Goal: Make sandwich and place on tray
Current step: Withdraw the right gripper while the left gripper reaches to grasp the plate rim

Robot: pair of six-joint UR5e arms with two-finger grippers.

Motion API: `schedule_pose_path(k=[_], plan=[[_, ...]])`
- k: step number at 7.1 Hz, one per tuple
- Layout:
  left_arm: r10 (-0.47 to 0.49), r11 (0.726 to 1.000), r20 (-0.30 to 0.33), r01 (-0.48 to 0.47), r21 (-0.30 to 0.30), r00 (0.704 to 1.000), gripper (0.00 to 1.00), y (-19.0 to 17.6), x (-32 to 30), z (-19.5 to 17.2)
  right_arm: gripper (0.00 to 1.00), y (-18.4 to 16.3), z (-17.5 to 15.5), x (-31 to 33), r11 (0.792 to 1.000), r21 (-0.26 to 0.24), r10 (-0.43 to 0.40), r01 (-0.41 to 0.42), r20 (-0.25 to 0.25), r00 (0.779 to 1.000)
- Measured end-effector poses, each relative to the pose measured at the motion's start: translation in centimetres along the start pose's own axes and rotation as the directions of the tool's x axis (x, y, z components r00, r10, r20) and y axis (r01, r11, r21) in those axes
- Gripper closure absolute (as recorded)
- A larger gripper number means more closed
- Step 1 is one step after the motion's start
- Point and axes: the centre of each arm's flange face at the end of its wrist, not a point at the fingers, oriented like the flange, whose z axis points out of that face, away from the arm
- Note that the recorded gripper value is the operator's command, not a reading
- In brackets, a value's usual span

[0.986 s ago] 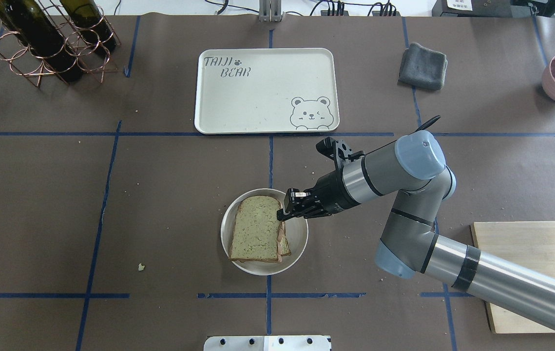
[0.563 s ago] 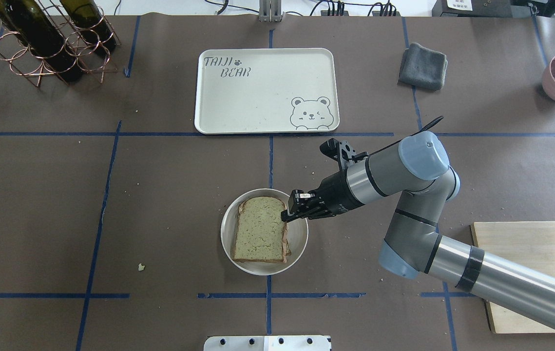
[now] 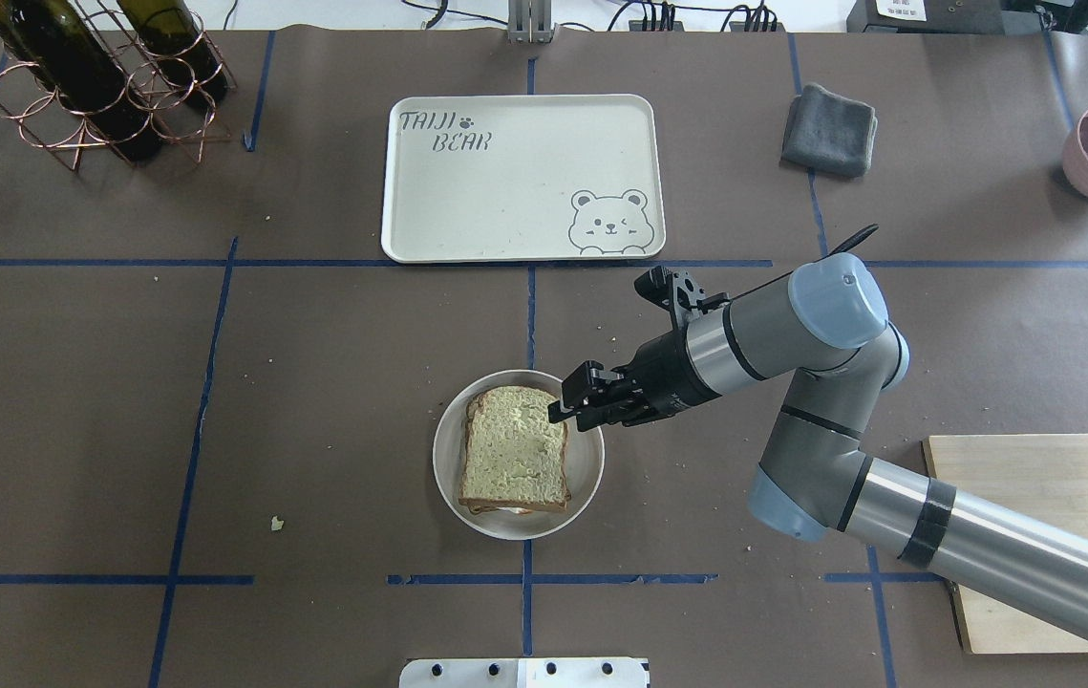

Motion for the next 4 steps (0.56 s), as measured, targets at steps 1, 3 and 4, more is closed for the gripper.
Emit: schedule_pose_path(k=[1, 3, 4], plan=[[-0.074, 0.997, -0.037, 0.074, 0.003, 0.997, 0.11, 0.8, 6.3, 4.3, 0.00, -2.5, -3.7, 2.4, 0.998, 0.059, 0.027, -0.026, -0.023, 0.999], [-0.258, 0.966, -0.126, 0.254, -0.046, 0.958, 0.31, 3.6, 20.8, 12.7, 0.00, -6.4, -11.3, 6.9, 0.987, 0.144, 0.079, -0.070, -0.059, 0.995], [-0.339, 0.940, -0.154, 0.329, -0.091, 0.928, 0.39, 5.6, 27.7, 16.6, 0.00, -7.4, -14.0, 8.9, 0.984, 0.168, 0.066, -0.052, -0.082, 0.994]])
